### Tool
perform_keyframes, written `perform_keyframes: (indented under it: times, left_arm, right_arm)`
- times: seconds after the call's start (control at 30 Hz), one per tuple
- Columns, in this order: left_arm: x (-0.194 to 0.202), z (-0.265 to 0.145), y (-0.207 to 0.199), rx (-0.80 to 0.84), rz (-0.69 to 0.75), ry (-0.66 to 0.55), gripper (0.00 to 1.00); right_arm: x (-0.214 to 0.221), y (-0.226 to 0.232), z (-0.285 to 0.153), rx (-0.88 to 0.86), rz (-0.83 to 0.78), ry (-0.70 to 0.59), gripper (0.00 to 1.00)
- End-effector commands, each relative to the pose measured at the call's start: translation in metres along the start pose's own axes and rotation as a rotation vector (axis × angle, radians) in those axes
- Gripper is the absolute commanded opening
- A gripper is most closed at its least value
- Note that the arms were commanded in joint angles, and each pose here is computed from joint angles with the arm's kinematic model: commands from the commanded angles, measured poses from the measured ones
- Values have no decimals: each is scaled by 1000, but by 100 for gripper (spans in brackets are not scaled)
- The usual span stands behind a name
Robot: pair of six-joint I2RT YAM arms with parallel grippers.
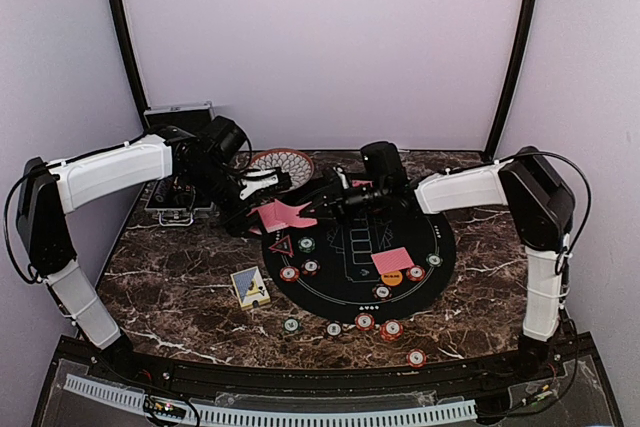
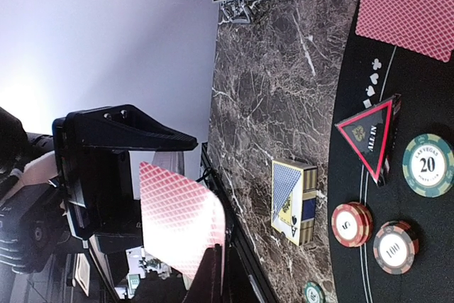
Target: Distribute texas hold em gaming equipment
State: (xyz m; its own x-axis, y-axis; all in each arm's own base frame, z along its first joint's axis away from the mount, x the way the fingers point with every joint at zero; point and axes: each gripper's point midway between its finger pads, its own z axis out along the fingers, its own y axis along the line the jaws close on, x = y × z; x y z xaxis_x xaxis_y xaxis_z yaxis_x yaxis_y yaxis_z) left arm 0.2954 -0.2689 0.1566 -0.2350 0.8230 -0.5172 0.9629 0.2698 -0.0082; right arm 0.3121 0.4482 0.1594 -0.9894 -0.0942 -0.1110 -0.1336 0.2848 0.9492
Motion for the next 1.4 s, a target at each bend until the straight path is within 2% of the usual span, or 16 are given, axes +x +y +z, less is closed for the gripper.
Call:
perform_keyframes:
  times: [0.0,0.2,0.23,0.43,0.67,0.9,1.17,1.23,1.37]
  left_arm:
    - [-11,-10,3,-14,19,-39,0]
    - [-10,-10,3,-15,18,-38,0]
    - [-10,-10,2,-13,18,-38,0]
    - [-7,-9,-1,-5,19,-34,0]
    - [-5,-9,-3,3,17,-32,0]
    - [-6,-9,-3,5,16,-34,0]
    - [-5,-8,-4,11,15,-28,0]
    - [-4,-8,-4,11,17,-28,0]
    - [-3,-8,-4,9,17,-29,0]
  right_arm:
    - [-7,27,-17,-94,-27,-32,0]
    - [-28,12,-44,-9,-50,-86,0]
    - [-49,-5,-67,40,-42,-140,0]
    - [-107,-63,-122,276,-41,-245,0]
    - [-164,-112,-168,474,-46,-328,0]
    - [-200,-141,-171,500,-11,-389,2]
    - [-214,-160,-157,445,46,-416,4]
    - [-215,-160,-157,448,45,-417,7]
    - [-214,-161,-160,477,36,-418,19]
